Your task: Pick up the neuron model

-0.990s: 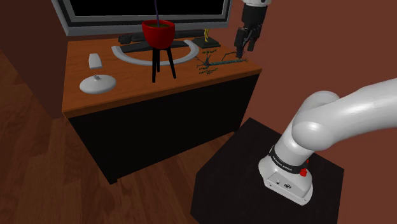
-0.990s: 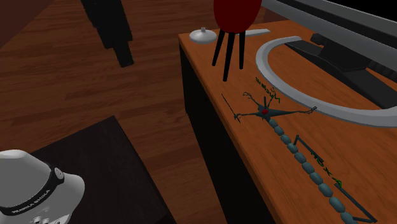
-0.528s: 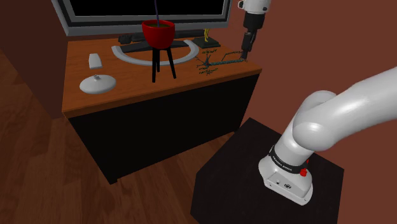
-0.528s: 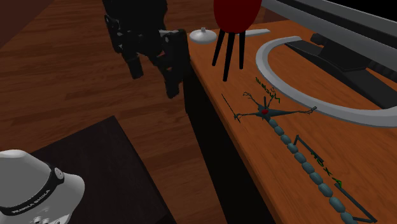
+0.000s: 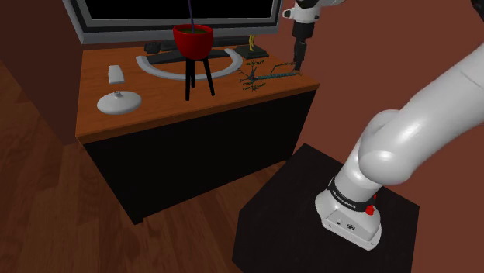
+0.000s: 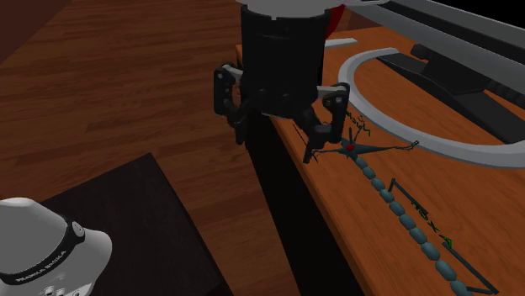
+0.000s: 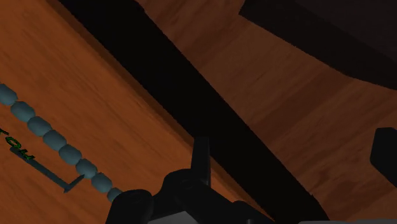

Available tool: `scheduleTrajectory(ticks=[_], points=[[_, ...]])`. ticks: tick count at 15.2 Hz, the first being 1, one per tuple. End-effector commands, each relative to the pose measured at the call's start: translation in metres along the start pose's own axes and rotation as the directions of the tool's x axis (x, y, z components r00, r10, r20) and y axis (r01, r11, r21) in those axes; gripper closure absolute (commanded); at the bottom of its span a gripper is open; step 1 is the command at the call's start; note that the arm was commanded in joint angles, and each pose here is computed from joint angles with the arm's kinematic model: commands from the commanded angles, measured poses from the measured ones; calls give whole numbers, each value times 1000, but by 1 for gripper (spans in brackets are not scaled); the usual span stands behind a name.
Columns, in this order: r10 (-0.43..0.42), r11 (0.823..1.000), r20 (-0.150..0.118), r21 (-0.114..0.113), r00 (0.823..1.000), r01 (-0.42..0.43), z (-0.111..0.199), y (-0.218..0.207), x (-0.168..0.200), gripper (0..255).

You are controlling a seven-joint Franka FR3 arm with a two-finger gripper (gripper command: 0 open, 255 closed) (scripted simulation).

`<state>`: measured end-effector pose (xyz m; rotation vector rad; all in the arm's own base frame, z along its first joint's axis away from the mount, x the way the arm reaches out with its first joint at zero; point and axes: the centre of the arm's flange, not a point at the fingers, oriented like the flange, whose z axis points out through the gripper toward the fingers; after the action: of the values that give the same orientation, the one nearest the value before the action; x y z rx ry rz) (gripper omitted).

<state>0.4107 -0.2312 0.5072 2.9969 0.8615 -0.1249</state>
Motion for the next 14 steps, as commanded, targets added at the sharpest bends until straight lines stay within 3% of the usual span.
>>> scheduleTrajectory(ticks=[1, 4, 7, 10, 14], points=[[-80, 997, 6, 0, 997, 80, 12, 24, 6, 0], [-189, 982, 14, 4, 982, 189, 26, 59, 18, 0], [-296, 955, 22, 9, 955, 296, 40, 94, 33, 0], [-399, 917, 28, 15, 916, 399, 55, 126, 53, 0], [-529, 849, 36, 23, 848, 529, 74, 165, 83, 0]])
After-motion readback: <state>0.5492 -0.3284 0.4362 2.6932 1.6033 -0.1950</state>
